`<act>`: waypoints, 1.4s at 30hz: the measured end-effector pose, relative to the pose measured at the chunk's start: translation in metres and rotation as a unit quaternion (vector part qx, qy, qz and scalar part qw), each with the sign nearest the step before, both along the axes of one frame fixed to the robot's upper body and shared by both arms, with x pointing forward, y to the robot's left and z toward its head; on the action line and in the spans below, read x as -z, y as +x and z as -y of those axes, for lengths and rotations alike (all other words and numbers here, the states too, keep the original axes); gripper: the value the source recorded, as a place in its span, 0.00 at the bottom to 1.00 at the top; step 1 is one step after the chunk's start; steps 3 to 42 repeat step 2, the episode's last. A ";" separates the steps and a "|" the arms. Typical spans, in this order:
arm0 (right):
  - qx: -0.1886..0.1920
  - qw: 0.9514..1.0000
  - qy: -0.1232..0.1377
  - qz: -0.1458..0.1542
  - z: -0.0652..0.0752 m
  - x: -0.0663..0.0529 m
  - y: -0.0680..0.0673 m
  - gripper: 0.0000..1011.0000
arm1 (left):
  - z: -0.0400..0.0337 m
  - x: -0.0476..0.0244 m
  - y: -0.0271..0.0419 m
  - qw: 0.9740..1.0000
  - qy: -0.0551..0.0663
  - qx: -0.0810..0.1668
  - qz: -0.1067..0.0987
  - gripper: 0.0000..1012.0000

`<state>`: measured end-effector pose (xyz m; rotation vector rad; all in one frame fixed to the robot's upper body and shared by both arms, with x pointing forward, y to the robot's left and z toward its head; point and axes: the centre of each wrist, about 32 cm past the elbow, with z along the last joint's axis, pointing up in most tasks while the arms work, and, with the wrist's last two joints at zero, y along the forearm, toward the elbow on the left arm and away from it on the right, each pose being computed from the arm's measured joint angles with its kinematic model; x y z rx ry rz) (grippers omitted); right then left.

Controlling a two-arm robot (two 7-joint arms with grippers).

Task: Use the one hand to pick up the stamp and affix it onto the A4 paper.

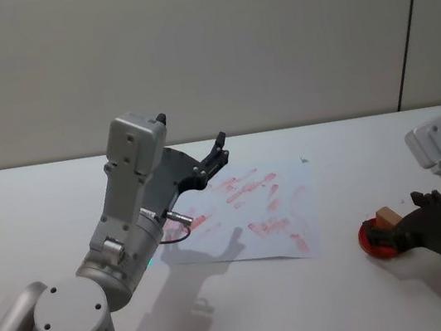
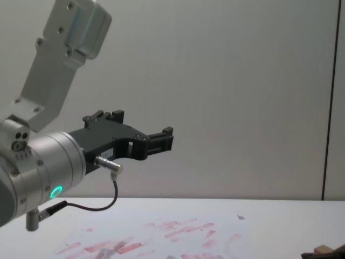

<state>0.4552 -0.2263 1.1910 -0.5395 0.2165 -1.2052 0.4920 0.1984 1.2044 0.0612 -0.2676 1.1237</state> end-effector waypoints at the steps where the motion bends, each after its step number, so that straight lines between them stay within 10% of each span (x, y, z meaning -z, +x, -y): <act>1: 0.000 1.000 0.000 0.000 0.000 0.000 0.000 0.99 | 0.0000 0.0000 0.0000 1.000 0.000 0.000 0.000 0.99; 42: 0.000 1.000 0.000 0.000 0.000 0.000 0.000 0.99 | 0.0000 0.0000 0.0000 1.000 0.000 0.000 0.000 0.99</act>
